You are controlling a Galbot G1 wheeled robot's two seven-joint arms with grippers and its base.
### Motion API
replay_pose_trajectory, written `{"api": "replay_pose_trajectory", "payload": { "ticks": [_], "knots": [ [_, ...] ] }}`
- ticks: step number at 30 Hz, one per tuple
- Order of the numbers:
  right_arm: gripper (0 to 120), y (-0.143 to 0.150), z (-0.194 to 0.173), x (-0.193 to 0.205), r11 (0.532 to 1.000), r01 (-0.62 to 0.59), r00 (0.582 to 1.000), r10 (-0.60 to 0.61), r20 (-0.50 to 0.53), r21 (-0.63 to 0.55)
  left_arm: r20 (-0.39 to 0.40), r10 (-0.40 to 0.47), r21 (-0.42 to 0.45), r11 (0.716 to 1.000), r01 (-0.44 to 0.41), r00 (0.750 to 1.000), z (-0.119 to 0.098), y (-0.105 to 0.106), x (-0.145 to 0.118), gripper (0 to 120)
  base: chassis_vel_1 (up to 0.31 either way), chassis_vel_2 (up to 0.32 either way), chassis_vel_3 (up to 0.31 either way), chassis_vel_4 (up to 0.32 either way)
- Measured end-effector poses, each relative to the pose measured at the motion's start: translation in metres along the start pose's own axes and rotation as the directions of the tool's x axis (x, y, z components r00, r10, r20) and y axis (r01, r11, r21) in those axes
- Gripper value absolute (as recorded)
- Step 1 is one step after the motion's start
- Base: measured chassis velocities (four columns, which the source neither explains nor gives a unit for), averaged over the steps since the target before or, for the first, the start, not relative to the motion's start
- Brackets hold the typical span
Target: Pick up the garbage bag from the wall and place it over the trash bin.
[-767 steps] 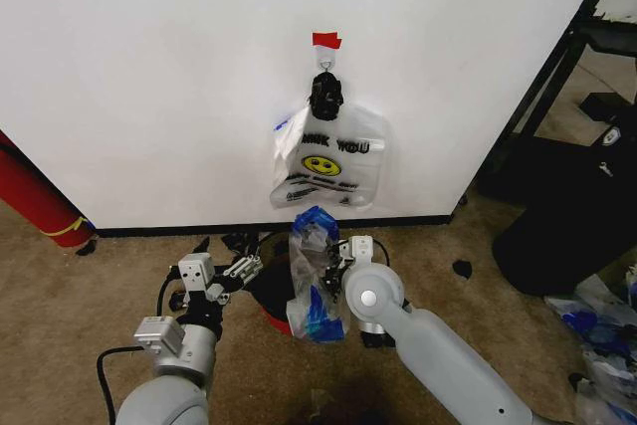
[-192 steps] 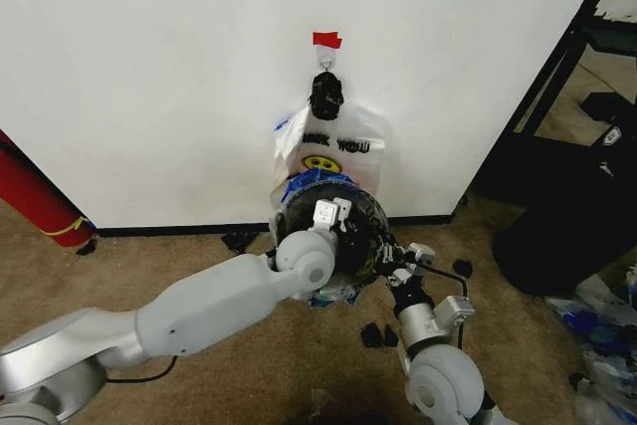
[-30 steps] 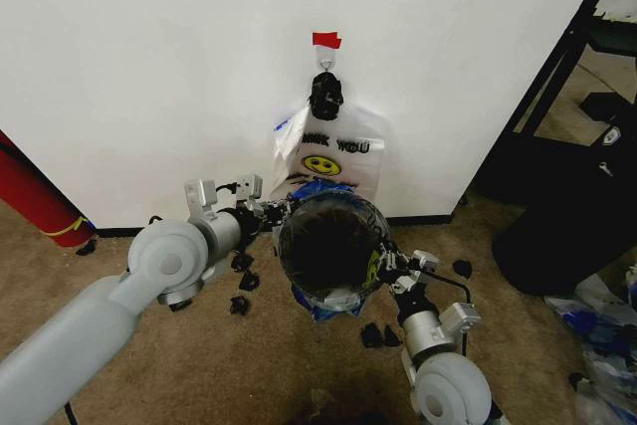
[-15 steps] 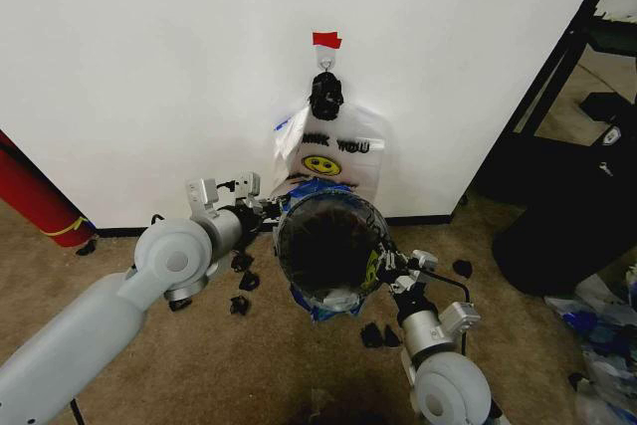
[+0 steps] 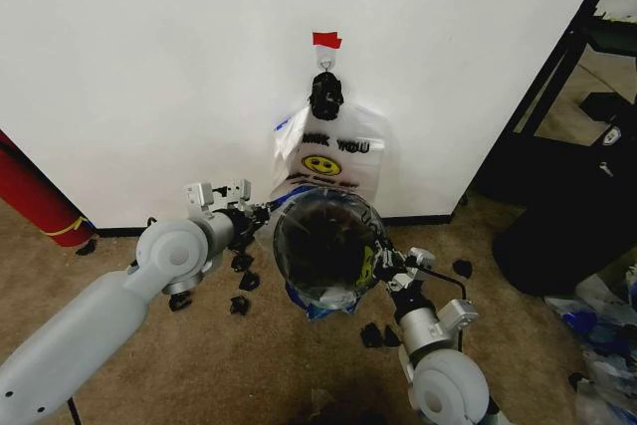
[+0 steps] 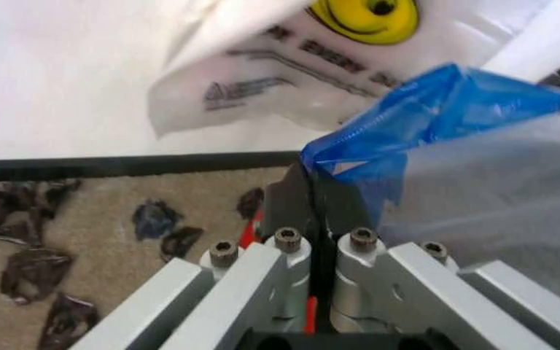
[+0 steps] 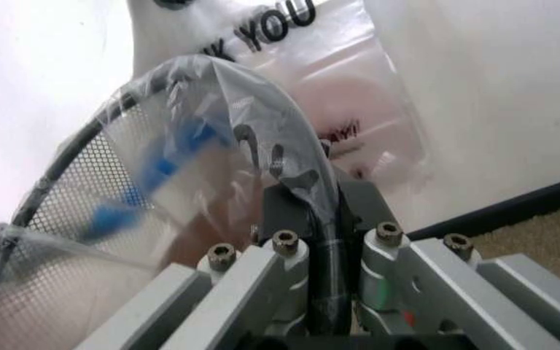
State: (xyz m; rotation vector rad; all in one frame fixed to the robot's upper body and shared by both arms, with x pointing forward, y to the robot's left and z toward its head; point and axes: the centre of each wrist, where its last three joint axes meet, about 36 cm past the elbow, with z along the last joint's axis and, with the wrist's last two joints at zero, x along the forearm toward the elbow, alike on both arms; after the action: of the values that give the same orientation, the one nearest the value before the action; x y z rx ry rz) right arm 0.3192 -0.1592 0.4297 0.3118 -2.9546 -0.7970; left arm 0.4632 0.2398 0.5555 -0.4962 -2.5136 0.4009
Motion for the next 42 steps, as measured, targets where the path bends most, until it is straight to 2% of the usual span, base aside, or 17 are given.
{"api": "replay_pose_trajectory", "payload": {
  "ticks": [6,9,12,13,18,20,21,23,25,27,31,35,39,42],
  "knots": [
    [1,0.0,-0.002,0.0,1.0,0.0,1.0,0.0,-0.001,-0.007,-0.007,0.023,0.005,1.0,-0.023,1.0,0.003,-0.002,-0.001,1,0.0,0.0,0.0,0.0],
    [1,-0.001,-0.002,0.001,1.0,-0.003,1.0,0.003,-0.004,-0.009,0.002,0.015,0.012,1.0,-0.015,1.0,0.0,-0.001,-0.001,16,0.0,0.0,0.0,0.0],
    [1,-0.002,-0.001,0.001,1.0,-0.01,1.0,0.01,-0.007,-0.012,0.027,-0.023,0.007,1.0,0.023,0.999,-0.009,0.004,0.004,28,0.0,0.0,0.0,0.0],
    [1,-0.002,-0.001,0.001,1.0,-0.01,1.0,0.01,-0.007,-0.012,0.027,-0.023,0.007,1.0,0.023,0.999,-0.009,0.004,0.004,28,0.0,0.0,0.0,0.0],
    [1,-0.003,-0.001,-0.001,0.999,-0.026,1.0,0.026,-0.011,-0.027,0.068,-0.085,-0.012,0.996,0.086,0.994,-0.02,0.014,0.015,49,0.0,0.0,0.0,0.0],
    [1,-0.003,-0.001,-0.002,0.999,-0.029,1.0,0.029,-0.012,-0.028,0.076,-0.088,-0.016,0.996,0.09,0.993,-0.021,0.015,0.017,51,0.0,0.0,0.0,0.0],
    [1,-0.004,-0.001,-0.001,0.999,-0.035,0.999,0.035,-0.012,-0.029,0.085,-0.089,-0.022,0.996,0.091,0.992,-0.023,0.015,0.02,58,0.0,0.0,0.0,0.0],
    [1,-0.004,-0.001,-0.001,0.999,-0.039,0.999,0.038,-0.012,-0.03,0.087,-0.087,-0.025,0.996,0.09,0.992,-0.023,0.014,0.021,59,0.0,0.0,0.0,0.0],
    [1,-0.004,-0.003,0.001,0.997,-0.06,0.998,0.06,-0.014,-0.039,0.059,-0.069,-0.074,0.995,0.073,0.996,-0.014,0.014,0.029,75,0.0,0.0,0.0,0.0],
    [1,-0.004,-0.003,0.001,0.997,-0.062,0.998,0.062,-0.015,-0.04,0.047,-0.065,-0.09,0.994,0.069,0.997,-0.007,0.013,0.031,79,0.0,0.0,0.0,0.0],
    [1,-0.002,-0.006,0.001,0.997,-0.063,0.998,0.063,-0.012,-0.045,0.025,-0.046,-0.119,0.992,0.048,0.999,0.005,0.01,0.032,96,0.0,0.0,0.0,0.0],
    [1,-0.001,-0.006,0.002,0.997,-0.063,0.998,0.063,-0.009,-0.047,0.033,-0.024,-0.082,0.996,0.027,0.999,0.001,0.008,0.03,100,0.0,0.0,0.0,0.0],
    [1,0.0,-0.005,0.004,0.997,-0.064,0.998,0.063,-0.01,-0.051,0.066,-0.012,0.016,1.0,0.011,0.998,-0.007,0.003,0.029,100,0.0,0.0,0.0,0.0],
    [1,0.001,-0.005,0.004,0.997,-0.063,0.998,0.063,-0.008,-0.052,0.073,-0.02,0.036,0.999,0.018,0.997,-0.008,0.003,0.028,100,0.0,0.0,0.0,0.0]
  ]
}}
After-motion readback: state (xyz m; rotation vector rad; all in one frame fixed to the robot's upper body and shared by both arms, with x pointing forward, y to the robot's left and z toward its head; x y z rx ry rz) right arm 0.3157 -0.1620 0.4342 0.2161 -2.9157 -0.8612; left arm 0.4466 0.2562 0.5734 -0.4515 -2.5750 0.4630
